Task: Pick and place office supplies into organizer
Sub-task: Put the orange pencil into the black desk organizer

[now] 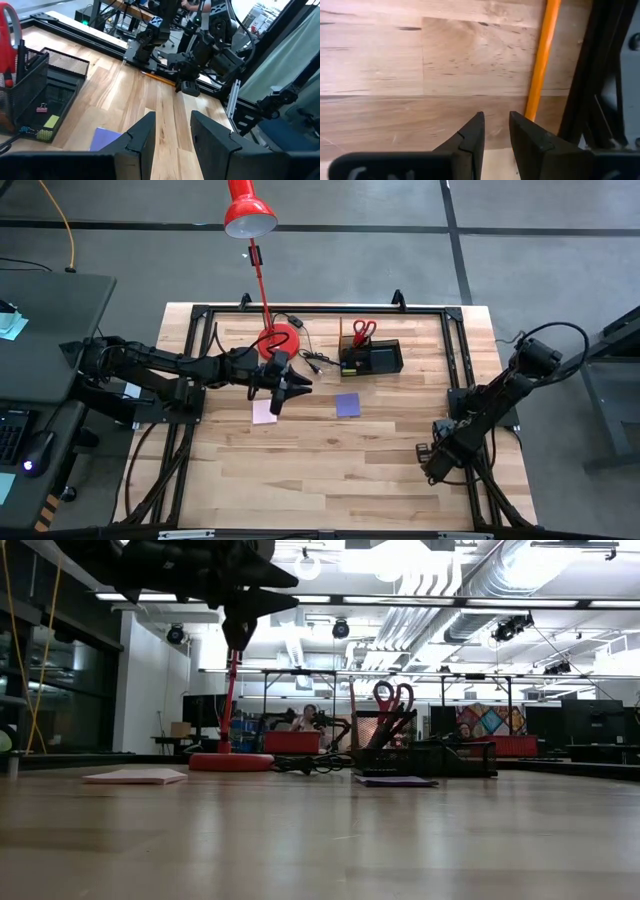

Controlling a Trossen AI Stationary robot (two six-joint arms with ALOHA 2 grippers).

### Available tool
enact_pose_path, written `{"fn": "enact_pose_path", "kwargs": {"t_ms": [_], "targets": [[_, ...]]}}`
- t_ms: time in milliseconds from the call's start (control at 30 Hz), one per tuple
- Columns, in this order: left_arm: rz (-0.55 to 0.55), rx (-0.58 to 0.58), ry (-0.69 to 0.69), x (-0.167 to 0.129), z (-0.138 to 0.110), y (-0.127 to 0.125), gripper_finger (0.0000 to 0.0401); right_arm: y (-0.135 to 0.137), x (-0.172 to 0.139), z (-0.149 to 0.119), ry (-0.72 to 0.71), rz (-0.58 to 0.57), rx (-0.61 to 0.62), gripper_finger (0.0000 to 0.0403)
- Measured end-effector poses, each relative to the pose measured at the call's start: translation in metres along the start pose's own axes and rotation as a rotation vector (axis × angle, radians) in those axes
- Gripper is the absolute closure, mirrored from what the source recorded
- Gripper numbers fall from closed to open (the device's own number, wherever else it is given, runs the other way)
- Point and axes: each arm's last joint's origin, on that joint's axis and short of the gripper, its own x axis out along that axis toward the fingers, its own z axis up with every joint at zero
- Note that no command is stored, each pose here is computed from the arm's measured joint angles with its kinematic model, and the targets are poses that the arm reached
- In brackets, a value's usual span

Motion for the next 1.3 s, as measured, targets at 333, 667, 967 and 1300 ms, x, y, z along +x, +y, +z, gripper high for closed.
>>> {"fn": "enact_pose_path", "kwargs": {"t_ms": [333,667,967,1300], "targets": [[0.008,0.0,-0.002,0.0,0.0,0.0,0.029,0.0,0.0,0.0,0.005,-0.011,0.005,0.032],[0.033,0.007,-0.01,0.0,0.0,0.001,0.029,0.001,-0.015,-0.006,-0.007,-0.019,-0.001,0.032],[0.034,0.027,-0.007,0.001,-0.001,0.001,0.029,-0.005,-0.038,-0.011,-0.065,-0.098,-0.014,0.032],[0.034,0.026,-0.003,0.001,-0.001,0.002,0.029,-0.008,-0.025,-0.012,-0.066,-0.073,-0.038,0.0394]]}}
